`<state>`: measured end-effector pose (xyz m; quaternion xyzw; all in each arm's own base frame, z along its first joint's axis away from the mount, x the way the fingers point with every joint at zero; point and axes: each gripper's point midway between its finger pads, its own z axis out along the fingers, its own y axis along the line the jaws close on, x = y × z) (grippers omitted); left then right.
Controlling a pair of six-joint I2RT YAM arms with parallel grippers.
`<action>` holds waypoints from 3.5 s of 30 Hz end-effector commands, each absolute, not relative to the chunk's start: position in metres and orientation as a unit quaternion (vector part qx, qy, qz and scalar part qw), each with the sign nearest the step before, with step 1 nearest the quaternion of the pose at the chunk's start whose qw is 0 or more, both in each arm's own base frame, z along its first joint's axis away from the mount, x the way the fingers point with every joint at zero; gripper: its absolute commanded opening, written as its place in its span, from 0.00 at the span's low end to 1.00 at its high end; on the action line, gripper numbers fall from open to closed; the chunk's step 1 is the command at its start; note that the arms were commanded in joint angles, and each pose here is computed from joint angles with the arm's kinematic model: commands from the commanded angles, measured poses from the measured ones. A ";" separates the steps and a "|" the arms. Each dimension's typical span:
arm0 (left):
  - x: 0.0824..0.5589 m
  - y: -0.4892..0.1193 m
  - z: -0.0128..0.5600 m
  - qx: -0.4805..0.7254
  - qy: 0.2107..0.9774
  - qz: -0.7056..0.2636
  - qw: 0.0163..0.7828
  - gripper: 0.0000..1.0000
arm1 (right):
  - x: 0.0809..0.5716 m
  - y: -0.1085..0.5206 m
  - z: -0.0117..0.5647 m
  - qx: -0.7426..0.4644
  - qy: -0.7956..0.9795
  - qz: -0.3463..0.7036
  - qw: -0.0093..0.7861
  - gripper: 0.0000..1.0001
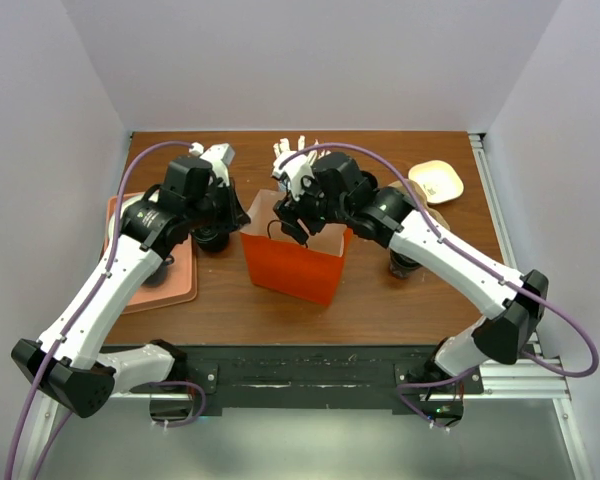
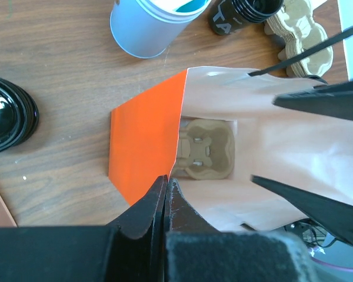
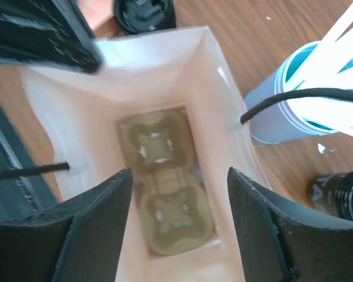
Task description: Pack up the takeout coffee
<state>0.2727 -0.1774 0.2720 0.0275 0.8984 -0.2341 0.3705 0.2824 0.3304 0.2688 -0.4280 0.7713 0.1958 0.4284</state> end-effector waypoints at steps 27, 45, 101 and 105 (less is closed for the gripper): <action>0.294 -0.182 0.300 0.015 0.910 -0.213 0.354 0.00 | 0.270 0.251 0.422 -0.125 0.820 0.208 0.518 0.66; 0.278 -0.180 0.275 -0.004 0.924 -0.216 0.316 0.32 | 0.236 0.234 0.318 -0.074 0.926 0.140 0.344 0.42; 0.274 -0.197 0.285 0.010 0.915 -0.262 0.306 0.48 | 0.250 0.207 0.332 -0.061 0.913 0.080 0.395 0.27; 0.272 -0.190 0.271 0.011 0.926 -0.237 0.294 0.36 | 0.253 0.207 0.351 -0.058 0.903 0.091 0.416 0.29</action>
